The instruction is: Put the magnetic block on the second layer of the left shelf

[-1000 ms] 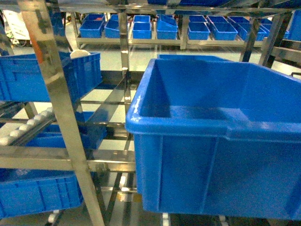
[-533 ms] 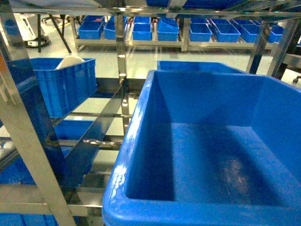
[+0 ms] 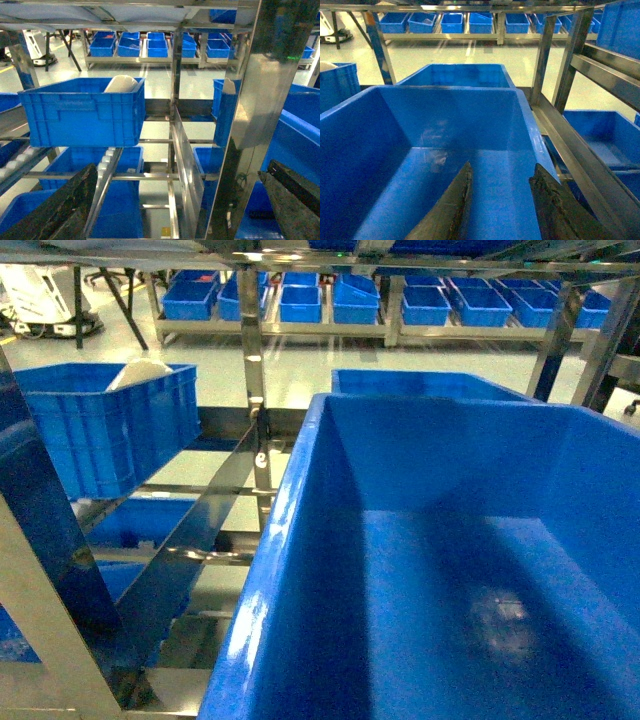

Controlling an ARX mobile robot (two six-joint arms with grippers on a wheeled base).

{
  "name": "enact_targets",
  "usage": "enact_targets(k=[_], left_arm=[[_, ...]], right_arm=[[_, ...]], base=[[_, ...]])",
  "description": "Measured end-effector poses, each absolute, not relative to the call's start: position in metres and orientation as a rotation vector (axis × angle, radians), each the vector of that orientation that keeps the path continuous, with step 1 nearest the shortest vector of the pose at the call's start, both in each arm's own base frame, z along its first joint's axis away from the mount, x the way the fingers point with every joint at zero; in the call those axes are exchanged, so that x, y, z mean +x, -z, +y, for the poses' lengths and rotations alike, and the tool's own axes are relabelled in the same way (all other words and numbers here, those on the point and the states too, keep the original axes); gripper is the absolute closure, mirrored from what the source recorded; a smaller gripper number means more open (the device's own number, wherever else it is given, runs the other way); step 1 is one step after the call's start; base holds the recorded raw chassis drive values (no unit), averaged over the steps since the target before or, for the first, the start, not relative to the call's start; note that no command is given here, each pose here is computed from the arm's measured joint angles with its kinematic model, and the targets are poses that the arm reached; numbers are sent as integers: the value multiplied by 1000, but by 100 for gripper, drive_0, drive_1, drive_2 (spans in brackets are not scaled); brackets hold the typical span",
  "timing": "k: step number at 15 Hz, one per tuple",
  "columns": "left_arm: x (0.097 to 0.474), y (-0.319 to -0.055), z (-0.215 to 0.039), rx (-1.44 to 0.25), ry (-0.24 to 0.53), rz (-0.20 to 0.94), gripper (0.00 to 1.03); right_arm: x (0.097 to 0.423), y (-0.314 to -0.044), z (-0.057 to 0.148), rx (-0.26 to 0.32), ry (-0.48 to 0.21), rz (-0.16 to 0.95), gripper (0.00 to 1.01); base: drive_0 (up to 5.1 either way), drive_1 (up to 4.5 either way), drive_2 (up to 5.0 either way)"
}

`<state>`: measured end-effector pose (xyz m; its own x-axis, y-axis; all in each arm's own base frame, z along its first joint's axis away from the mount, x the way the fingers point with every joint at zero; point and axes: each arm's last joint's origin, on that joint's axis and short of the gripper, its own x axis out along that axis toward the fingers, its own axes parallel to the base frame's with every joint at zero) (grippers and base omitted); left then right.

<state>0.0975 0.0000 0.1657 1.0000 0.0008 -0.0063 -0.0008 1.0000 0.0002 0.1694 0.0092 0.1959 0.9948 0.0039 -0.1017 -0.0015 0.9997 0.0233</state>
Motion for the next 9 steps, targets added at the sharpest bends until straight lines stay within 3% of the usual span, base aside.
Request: enact_targets(k=[7, 8, 9], left_arm=[[98, -166, 0, 0, -1, 1, 5], [98, -166, 0, 0, 0, 1, 5], [98, -166, 0, 0, -1, 1, 5]], right_arm=[[169, -197, 9, 24, -2, 96, 70], [188, -199, 22, 68, -41, 162, 70], [206, -193, 44, 117, -126, 262, 70]], base=[[-15, 317, -346], [-15, 317, -346], [-15, 317, -346]])
